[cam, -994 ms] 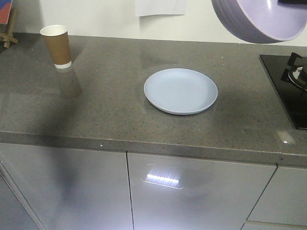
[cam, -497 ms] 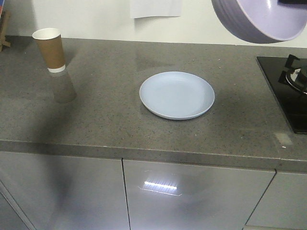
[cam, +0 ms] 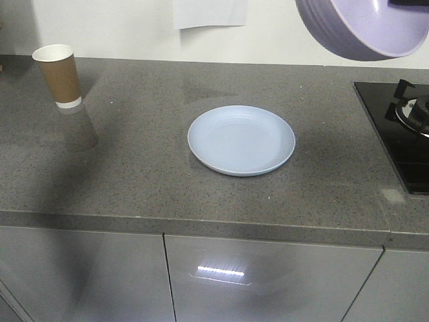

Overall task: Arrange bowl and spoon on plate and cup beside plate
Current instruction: 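Stop the base with the blue plate centred in front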

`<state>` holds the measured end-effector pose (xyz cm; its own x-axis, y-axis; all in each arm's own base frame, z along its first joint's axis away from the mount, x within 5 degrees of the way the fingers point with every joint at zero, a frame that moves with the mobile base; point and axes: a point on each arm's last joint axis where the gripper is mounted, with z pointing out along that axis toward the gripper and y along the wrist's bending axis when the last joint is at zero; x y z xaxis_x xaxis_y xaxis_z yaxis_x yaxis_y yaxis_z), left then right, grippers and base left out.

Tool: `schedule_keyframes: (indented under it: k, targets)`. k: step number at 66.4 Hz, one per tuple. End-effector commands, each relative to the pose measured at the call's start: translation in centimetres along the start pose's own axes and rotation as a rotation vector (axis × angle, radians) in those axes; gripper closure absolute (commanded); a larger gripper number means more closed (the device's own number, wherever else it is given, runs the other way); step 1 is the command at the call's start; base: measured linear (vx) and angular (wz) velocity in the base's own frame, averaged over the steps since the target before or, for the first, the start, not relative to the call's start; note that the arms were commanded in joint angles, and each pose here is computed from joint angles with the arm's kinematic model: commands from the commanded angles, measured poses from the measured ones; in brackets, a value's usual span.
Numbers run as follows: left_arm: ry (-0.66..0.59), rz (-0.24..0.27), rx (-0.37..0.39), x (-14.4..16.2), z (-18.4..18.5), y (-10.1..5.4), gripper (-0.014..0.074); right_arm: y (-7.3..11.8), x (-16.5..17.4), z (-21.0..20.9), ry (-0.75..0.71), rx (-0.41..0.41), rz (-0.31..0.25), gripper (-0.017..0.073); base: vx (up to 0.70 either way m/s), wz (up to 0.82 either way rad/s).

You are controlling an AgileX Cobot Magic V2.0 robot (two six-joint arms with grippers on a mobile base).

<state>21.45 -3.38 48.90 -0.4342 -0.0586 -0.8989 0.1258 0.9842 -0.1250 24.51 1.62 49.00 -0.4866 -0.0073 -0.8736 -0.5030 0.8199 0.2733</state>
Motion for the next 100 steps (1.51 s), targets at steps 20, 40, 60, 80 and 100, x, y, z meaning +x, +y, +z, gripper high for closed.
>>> schedule_keyframes:
  k: [20, 40, 60, 80, 100]
  targets:
    - [-0.11, -0.005, 0.02, -1.26, -1.41, -0.28, 0.0599, 1.28, -1.19, -1.39, -0.102, -0.011, -0.026, 0.0569, 0.05, -0.04]
    - [-0.11, -0.005, 0.02, -1.26, -1.41, -0.28, 0.0599, 1.28, -1.19, -1.39, -0.102, -0.011, -0.026, 0.0569, 0.05, -0.03]
    - [-0.11, -0.005, 0.02, -1.26, -1.41, -0.28, 0.0599, 1.28, -1.19, -1.39, -0.102, -0.011, -0.026, 0.0569, 0.04, -0.03]
    - [-0.11, -0.005, 0.02, -1.26, -1.41, -0.28, 0.0599, 1.28, -1.19, -1.39, -0.102, -0.011, -0.026, 0.0569, 0.04, -0.03]
    - [-0.11, -0.005, 0.02, -1.26, -1.41, -0.28, 0.0599, 1.28, -1.19, -1.39, -0.102, -0.011, -0.026, 0.0569, 0.03, -0.01]
